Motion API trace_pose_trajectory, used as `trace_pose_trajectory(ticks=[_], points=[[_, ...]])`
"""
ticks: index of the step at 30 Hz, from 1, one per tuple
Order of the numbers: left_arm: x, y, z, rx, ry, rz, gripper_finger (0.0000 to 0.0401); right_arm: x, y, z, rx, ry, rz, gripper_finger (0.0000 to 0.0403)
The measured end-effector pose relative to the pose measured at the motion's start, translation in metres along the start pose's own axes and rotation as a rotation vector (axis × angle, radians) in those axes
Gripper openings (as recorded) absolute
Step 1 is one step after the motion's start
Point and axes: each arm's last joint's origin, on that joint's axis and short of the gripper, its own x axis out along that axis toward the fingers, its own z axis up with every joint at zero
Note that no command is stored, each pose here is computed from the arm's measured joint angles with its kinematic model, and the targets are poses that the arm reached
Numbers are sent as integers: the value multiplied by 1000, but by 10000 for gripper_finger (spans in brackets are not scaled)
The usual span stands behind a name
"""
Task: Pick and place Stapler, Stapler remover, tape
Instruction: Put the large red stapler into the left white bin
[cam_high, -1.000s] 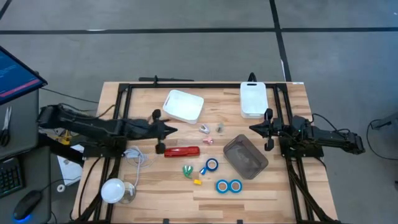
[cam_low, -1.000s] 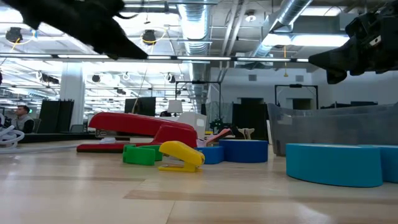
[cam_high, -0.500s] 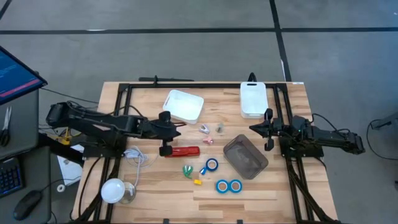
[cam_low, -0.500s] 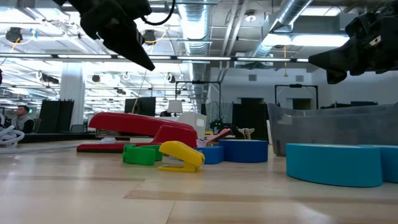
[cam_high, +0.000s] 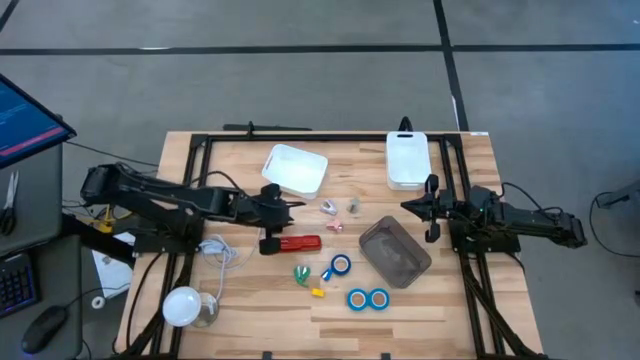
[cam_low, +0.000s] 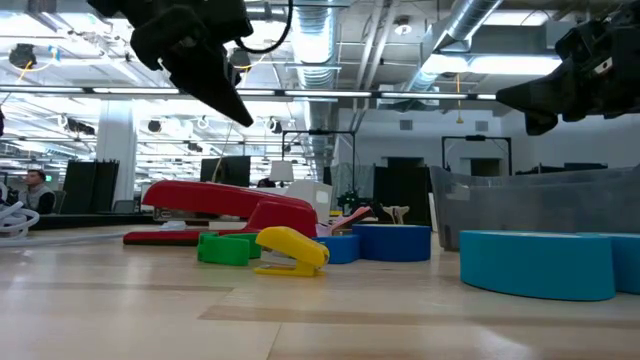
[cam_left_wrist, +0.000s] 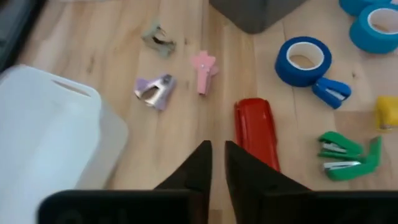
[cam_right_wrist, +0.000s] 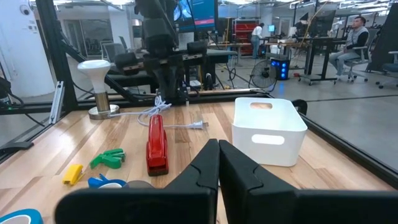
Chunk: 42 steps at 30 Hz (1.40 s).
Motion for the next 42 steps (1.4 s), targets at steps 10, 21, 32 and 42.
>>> trace_pose_trajectory(ticks=[10, 21, 32, 42], points=[[30, -10, -11, -76, 123, -141, 180, 0, 0, 0, 0, 0, 0, 0], [63, -17, -27, -160, 260, -126, 241, 0, 0, 0, 1, 0, 0, 0], [70, -19, -31, -163, 284, -141, 159, 0, 0, 0, 1, 0, 0, 0], [69, -18, -30, -160, 279, -139, 113, 0, 0, 0, 0, 0, 0, 0]])
